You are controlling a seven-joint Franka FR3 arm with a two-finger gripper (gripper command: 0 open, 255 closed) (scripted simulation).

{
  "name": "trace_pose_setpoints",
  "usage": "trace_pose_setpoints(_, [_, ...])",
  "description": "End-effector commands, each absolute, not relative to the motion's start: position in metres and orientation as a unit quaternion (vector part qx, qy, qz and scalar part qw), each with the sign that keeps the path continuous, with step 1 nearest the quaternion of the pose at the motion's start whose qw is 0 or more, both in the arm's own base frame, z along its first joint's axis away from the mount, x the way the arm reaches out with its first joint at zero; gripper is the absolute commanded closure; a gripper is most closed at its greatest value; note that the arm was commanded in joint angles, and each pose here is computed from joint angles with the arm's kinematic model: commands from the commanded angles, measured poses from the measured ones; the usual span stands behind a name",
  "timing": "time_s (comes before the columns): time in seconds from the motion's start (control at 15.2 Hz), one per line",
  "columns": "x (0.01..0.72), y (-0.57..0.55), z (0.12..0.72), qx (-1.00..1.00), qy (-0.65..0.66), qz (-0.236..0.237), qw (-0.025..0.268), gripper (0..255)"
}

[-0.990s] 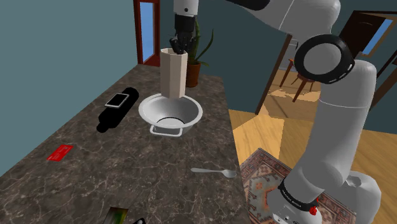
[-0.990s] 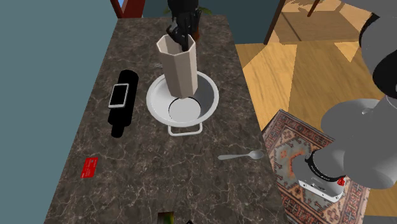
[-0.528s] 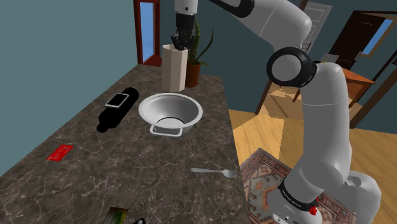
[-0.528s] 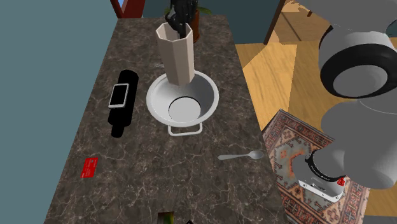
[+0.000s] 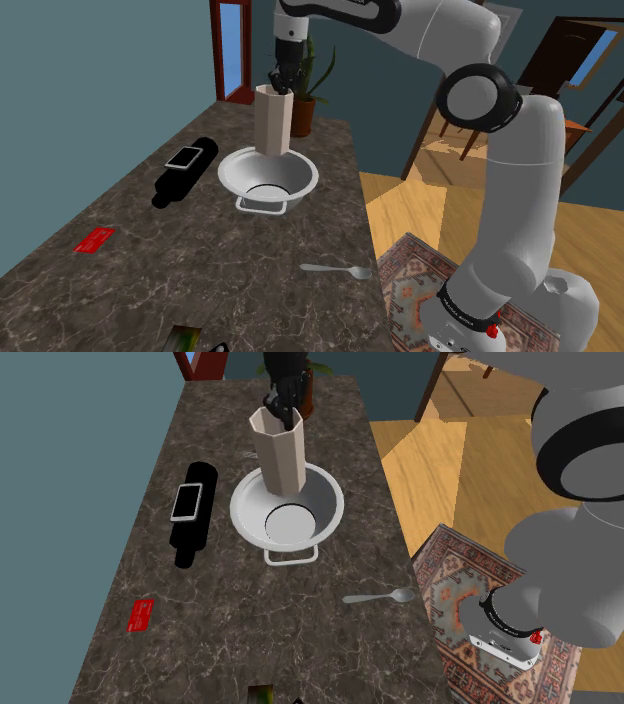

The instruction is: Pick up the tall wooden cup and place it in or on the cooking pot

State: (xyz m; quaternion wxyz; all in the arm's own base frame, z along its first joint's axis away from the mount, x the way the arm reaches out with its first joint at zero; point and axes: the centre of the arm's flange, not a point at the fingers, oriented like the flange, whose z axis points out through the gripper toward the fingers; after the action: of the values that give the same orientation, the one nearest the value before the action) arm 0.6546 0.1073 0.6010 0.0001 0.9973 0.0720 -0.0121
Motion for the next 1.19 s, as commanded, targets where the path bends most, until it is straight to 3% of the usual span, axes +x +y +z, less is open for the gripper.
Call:
trace_pose_setpoints(0.0, [0.654, 0.107, 0.590, 0.997, 0.072, -0.011, 0.000, 255])
trace_pose_setpoints(1.12, [0.654, 0.107, 0.522, 0.997, 0.072, -0.011, 0.000, 255])
